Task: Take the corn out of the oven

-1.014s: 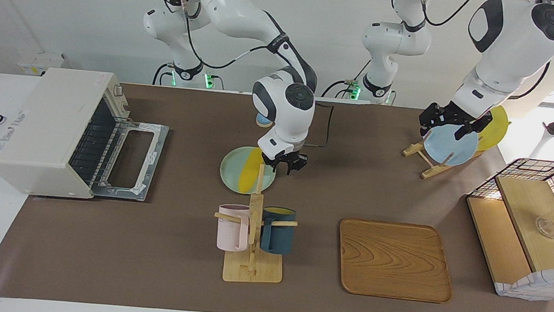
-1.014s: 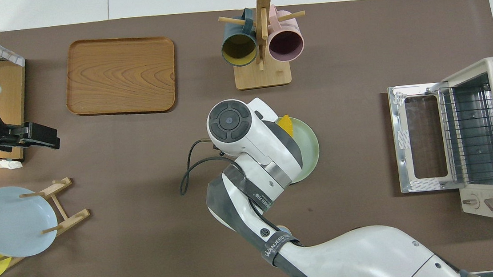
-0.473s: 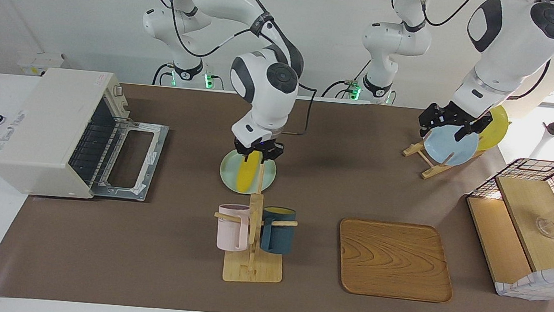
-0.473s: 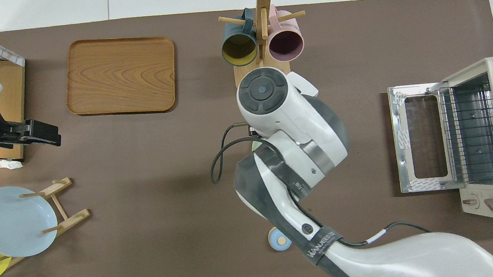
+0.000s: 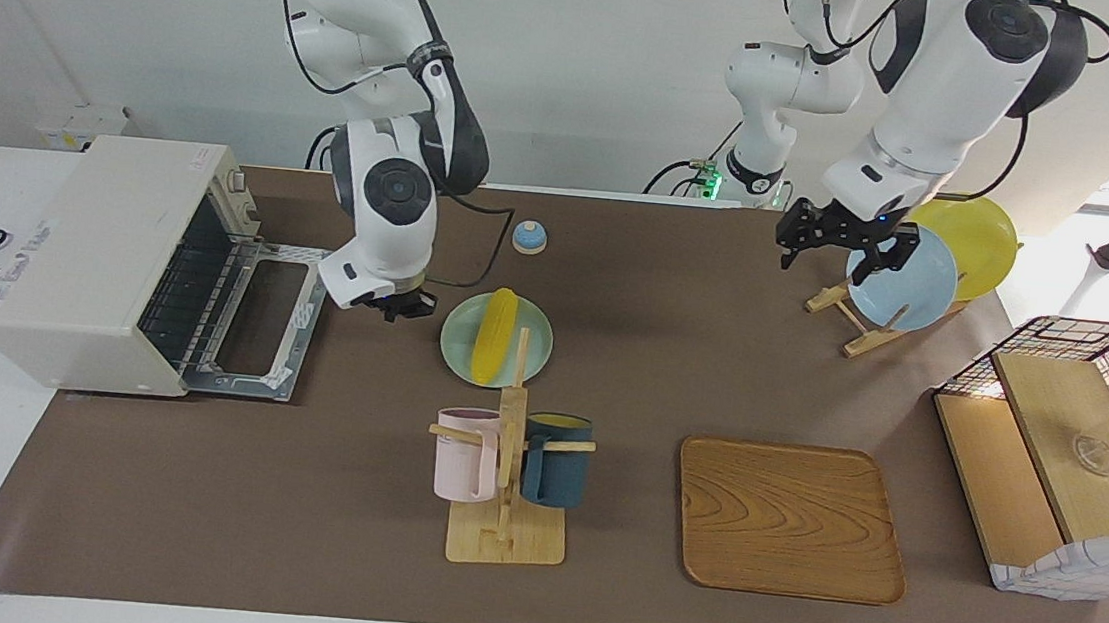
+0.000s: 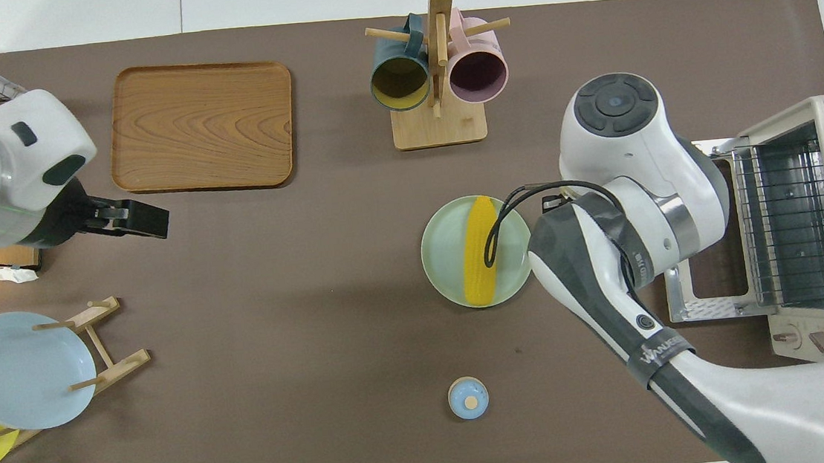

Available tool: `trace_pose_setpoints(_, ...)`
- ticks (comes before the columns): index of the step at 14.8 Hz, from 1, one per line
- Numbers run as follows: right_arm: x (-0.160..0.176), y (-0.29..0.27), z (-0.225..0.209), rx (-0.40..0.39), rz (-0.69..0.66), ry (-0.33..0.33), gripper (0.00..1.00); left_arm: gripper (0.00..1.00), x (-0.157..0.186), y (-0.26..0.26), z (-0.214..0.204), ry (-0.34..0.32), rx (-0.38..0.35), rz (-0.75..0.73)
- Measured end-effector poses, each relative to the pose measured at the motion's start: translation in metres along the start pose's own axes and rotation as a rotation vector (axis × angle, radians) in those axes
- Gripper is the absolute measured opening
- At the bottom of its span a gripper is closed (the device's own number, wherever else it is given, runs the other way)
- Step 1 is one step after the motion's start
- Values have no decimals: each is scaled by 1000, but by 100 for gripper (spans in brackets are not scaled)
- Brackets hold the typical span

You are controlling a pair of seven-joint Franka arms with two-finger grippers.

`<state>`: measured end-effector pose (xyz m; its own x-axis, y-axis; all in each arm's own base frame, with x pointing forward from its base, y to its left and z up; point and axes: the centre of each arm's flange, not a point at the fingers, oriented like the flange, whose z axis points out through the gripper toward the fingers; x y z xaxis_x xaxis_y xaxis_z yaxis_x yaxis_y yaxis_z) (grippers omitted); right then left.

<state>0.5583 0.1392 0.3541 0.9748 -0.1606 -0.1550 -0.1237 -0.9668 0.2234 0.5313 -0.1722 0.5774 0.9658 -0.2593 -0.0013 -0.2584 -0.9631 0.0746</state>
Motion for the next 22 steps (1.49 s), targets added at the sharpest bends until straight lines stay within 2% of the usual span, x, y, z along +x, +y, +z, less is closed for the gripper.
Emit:
trace_pose_setpoints(5,7,72,62,42,-23,40,1,100,14,119,56,21,-73,2)
trace_pose_setpoints(11,2,78,78,41,-49,59,1,100,17,248,151,54,-107,57)
trace_pose_setpoints(18,0,81,83,-35,-122,81,1,100,6,320,241,66,-116,62)
trace_pose_setpoints(20,-2,75,82,-78,-166,86,1,100,5,326,254,66,-116,43)
trace_pose_setpoints(22,-1,73,70,-106,-185,64,1,100,5,330,262,74,-121,21)
